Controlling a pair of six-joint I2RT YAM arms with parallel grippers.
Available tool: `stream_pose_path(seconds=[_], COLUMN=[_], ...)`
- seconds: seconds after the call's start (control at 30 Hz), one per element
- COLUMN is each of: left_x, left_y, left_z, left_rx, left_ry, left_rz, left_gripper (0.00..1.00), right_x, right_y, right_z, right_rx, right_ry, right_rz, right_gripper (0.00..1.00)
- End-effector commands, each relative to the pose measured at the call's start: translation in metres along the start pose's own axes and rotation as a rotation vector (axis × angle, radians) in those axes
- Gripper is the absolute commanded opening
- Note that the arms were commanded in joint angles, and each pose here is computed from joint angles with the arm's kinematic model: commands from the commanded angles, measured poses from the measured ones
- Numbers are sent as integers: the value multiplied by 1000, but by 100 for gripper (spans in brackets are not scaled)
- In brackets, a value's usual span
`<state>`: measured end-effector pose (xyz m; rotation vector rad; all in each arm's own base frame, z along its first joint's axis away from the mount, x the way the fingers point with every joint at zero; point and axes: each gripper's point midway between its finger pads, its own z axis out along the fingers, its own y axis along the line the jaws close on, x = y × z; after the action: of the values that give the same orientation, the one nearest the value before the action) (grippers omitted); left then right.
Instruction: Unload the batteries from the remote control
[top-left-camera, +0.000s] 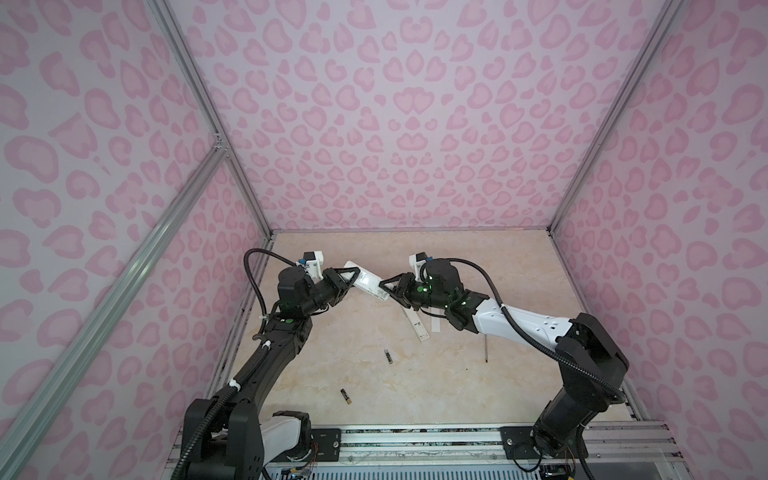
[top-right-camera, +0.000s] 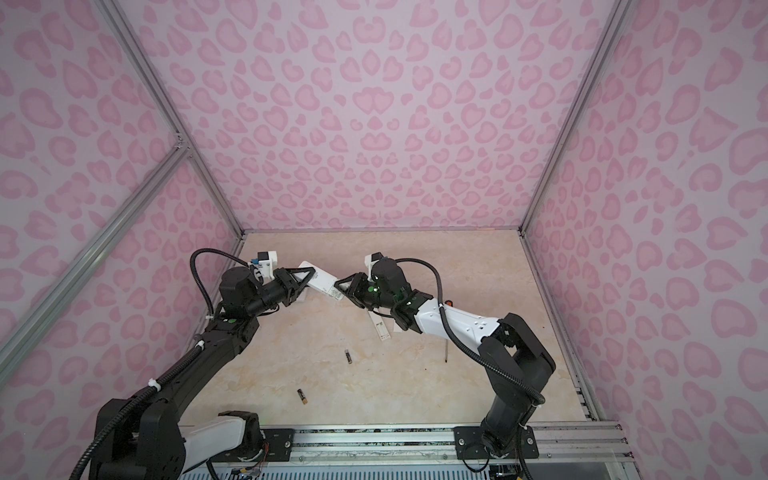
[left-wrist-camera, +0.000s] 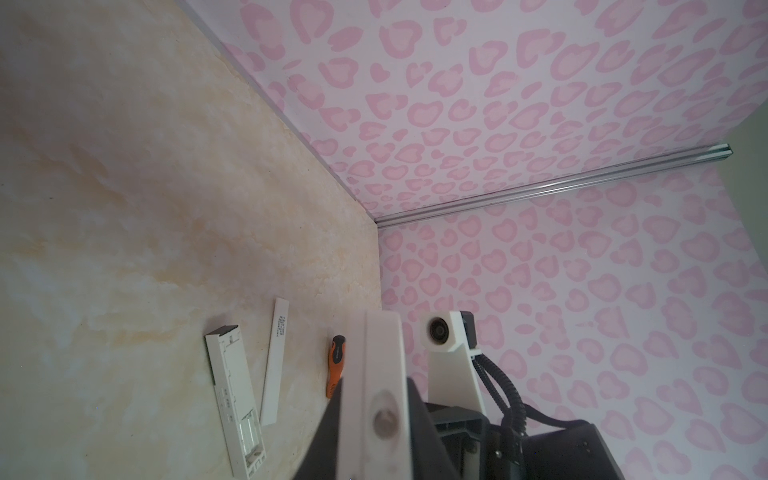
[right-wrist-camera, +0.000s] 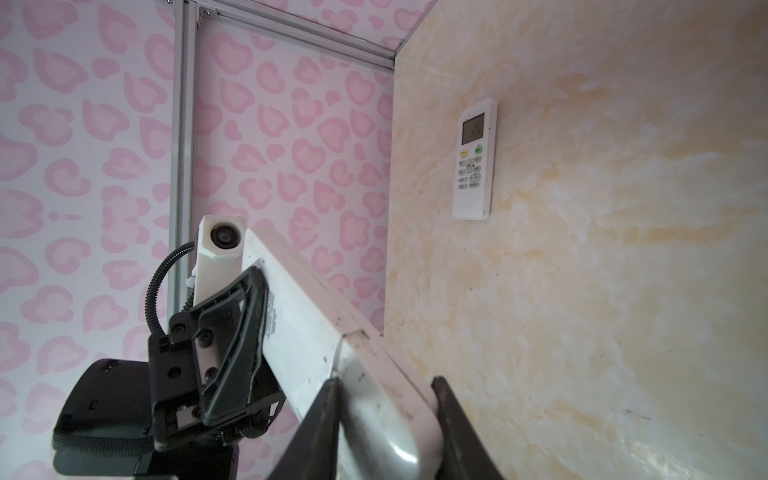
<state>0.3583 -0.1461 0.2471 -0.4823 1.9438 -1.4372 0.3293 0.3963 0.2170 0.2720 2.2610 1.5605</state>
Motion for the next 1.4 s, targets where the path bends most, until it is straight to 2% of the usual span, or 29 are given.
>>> stream_pose_path(seconds=[0.0,0.1,0.27,0.47,0.83,1.37], left_x=[-1,0,0,1,3,4], left_y=[-13,-11,-9,-6,0,6], left_z=[0,1,-1,-2,-4,-1], left_rx=[43,38,32,24,11,-2], left_ry=[5,7,3,-2,-3,6], left_rz=[48,42,42,43,47,41], left_gripper=[3,3,3,3,3,3], right_x=[4,4,6,9,7,-3], right_y=[7,5,3,-1,1,13], right_z=[-2,-4,-6,-11,-18,-12], right_rx=[-35,-32,-26,-6,16,-37], right_ry=[8,7,11,15,14,7], right_rz=[-31,-30,-26,-36,-63,-44], right_gripper=[30,30,39,38,25,9])
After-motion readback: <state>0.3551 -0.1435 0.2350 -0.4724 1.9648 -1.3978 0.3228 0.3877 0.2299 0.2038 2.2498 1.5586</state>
